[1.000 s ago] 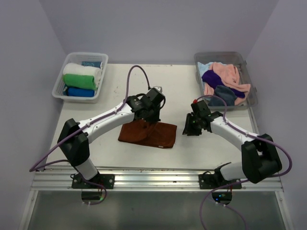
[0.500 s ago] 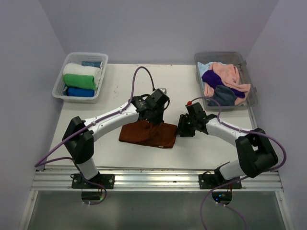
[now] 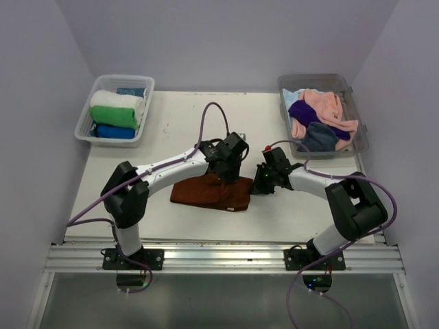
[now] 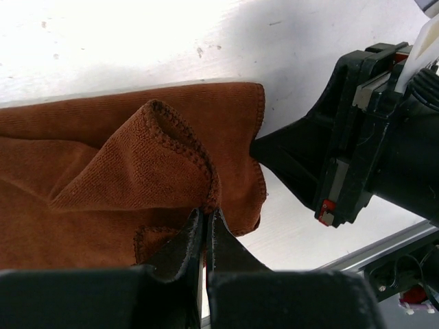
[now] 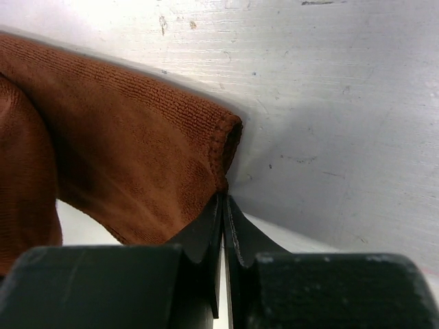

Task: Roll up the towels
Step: Fold the towel

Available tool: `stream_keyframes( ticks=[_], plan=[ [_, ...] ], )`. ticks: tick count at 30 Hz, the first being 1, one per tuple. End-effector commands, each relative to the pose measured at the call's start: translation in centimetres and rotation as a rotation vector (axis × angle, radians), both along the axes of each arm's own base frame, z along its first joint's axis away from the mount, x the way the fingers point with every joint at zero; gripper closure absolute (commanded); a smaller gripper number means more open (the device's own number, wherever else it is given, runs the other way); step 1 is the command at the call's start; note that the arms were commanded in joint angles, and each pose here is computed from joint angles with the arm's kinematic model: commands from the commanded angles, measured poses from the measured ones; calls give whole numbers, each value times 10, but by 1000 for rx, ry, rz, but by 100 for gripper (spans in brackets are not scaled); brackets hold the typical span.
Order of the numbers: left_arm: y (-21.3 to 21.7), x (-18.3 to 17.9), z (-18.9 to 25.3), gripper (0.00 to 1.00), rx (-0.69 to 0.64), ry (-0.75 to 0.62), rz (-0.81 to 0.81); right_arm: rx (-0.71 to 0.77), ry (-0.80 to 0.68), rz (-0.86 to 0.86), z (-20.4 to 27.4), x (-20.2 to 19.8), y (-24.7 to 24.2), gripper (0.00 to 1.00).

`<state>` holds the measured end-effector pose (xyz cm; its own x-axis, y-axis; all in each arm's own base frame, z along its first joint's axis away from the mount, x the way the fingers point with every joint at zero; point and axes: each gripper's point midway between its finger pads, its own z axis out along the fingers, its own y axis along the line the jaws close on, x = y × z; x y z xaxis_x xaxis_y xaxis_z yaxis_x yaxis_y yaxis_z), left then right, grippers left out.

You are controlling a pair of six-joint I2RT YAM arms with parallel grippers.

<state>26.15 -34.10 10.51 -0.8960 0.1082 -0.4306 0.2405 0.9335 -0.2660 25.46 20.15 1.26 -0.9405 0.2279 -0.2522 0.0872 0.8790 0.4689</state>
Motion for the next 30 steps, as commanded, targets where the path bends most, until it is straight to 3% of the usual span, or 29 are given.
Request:
stream_keyframes(
  ticks=[1,17,26,28,29,30],
  plan=[
    [-30,1,10,100,-92,-18,-39,-44,28,-11,-16,-4,-6,95],
    [-51,-1,-6,100,-76,0,-76,-47,44,-14,-21,-7,-6,96],
    [-47,8,1,100,-54,-36,-45,-122,12,-56,-17,-10,-25,96],
    [-51,4,-1,100,-70,-24,-71,-127,-13,-65,-9,-11,-29,92],
    [-57,1,-1,96,-94,-11,-96,-132,-21,-67,-6,-11,-30,89],
    [-59,0,1,75,-104,-15,-118,-143,-29,-72,-2,-10,-33,85]
  ],
)
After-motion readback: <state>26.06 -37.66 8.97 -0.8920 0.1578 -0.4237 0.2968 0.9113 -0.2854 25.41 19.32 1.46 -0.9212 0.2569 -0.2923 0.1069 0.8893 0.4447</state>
